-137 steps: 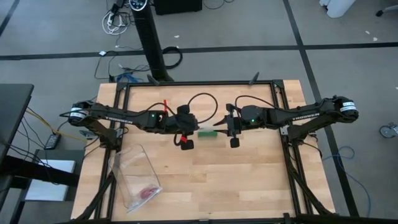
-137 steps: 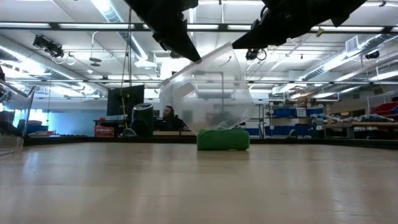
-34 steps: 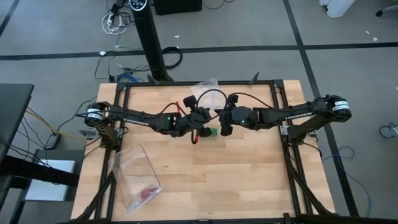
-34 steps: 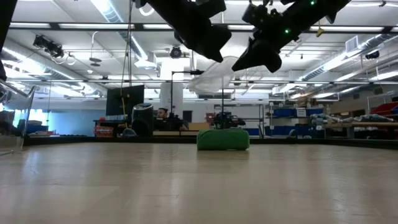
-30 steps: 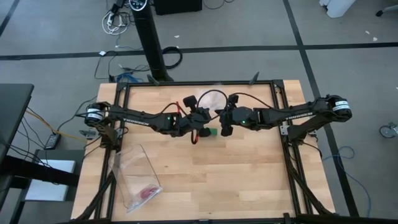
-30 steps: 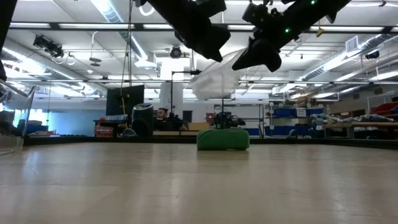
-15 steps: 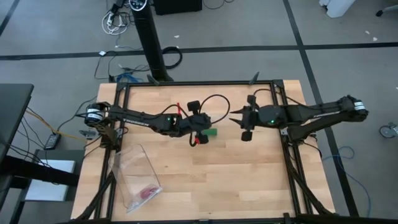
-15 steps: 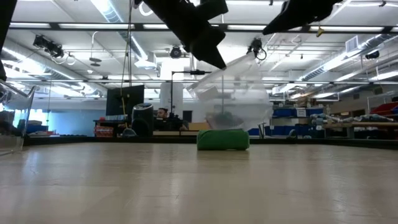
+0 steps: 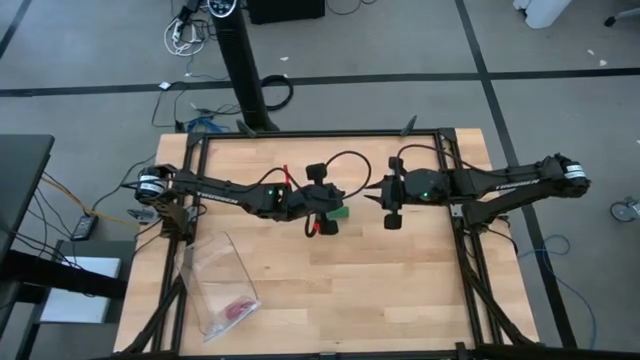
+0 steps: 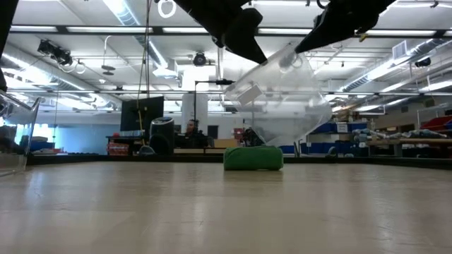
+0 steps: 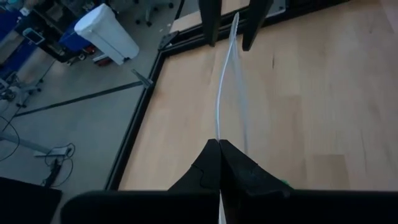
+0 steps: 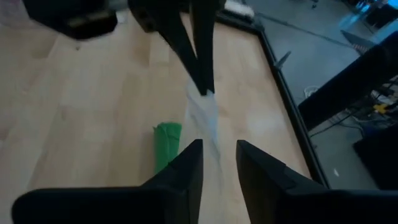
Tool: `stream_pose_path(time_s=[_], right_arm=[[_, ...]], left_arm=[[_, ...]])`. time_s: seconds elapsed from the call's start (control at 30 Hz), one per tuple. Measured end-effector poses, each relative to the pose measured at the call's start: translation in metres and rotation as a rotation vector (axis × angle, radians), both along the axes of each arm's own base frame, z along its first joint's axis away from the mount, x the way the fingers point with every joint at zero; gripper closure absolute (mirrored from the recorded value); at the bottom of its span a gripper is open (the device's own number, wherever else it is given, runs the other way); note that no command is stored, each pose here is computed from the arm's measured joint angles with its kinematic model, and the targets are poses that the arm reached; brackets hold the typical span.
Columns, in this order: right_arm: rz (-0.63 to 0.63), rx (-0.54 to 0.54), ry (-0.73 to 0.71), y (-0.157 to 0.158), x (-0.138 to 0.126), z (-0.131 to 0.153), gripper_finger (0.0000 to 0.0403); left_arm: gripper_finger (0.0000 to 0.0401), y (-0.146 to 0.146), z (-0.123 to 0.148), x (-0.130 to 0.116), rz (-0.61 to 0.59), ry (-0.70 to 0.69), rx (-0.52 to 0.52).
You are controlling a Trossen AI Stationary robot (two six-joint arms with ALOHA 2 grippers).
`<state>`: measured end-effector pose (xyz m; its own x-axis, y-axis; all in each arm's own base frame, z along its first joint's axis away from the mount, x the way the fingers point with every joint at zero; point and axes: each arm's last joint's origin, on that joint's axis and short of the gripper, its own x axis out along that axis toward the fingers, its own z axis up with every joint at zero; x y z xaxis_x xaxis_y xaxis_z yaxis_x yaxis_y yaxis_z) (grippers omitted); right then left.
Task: Roll bandage
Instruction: Prepare the transparent zip bag
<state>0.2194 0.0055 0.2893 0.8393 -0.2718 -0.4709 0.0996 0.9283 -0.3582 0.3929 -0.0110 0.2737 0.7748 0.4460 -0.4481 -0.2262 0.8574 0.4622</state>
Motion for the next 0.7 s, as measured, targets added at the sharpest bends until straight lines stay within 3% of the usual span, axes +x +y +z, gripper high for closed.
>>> stream_pose_path(time_s=[0.23, 0.47, 0.7], right_arm=[[0.033, -0.007, 0.008, 0.001, 0.003, -0.001, 0.0395], [-0.016, -0.036, -0.004, 0.0, 0.003, 0.0, 0.04], [-0.026, -0.027, -0.021, -0.001, 0.0, 0.003, 0.0401]], left_arm=[[0.04, -0.001, 0.001, 0.001, 0.0, -0.012, -0.003], [0.0369, 0.001, 0.01, -0.008, 0.097, -0.033, 0.006], [0.0308, -0.006, 0.054, -0.04, 0.057, -0.146, -0.025]])
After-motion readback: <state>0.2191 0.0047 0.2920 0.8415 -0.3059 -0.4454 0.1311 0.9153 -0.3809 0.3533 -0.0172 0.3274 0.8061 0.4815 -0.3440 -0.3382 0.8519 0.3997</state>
